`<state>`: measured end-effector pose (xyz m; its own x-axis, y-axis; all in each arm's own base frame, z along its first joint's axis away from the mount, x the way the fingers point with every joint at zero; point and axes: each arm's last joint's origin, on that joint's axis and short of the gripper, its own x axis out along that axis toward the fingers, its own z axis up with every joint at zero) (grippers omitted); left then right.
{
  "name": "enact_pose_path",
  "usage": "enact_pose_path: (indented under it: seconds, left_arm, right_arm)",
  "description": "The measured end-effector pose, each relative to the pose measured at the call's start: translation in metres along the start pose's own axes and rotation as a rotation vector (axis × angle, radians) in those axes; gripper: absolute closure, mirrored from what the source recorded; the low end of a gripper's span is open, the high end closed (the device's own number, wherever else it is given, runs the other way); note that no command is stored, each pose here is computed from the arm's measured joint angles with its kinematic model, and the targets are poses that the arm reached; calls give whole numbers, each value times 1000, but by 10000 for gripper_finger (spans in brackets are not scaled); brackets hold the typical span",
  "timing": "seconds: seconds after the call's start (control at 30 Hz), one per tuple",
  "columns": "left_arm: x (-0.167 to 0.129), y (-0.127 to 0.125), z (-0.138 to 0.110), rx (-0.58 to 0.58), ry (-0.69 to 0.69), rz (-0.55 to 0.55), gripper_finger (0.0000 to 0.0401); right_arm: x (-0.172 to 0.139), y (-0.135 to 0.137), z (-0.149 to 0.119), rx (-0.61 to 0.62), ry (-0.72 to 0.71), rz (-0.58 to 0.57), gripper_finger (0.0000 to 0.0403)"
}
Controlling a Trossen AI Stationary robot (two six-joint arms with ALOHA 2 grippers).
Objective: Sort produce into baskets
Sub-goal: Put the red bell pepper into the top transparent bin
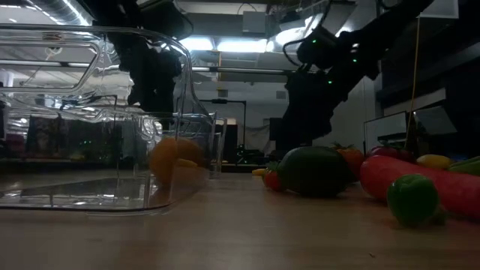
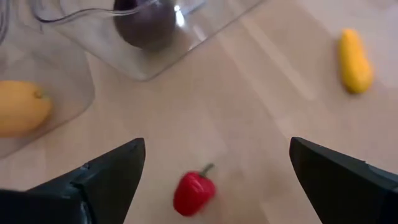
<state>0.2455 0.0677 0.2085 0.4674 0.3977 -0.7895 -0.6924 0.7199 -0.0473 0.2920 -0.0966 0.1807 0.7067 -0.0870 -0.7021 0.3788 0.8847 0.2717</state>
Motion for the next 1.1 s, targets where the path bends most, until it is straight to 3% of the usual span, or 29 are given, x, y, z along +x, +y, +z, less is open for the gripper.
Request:
enact_pose_path:
  seconds: [0.33,0.93,1.1]
  left_arm:
    - [0,0,0,0,0,0,221]
    - [0,0,0,0,0,0,221]
    - [0,0,0,0,0,0,221]
  right_arm:
    - [20,-2,-4,26,197,-45,8]
    - [44,20,-26,-53,275,-74,9]
    - [44,19,-25,-61,266,-107,42]
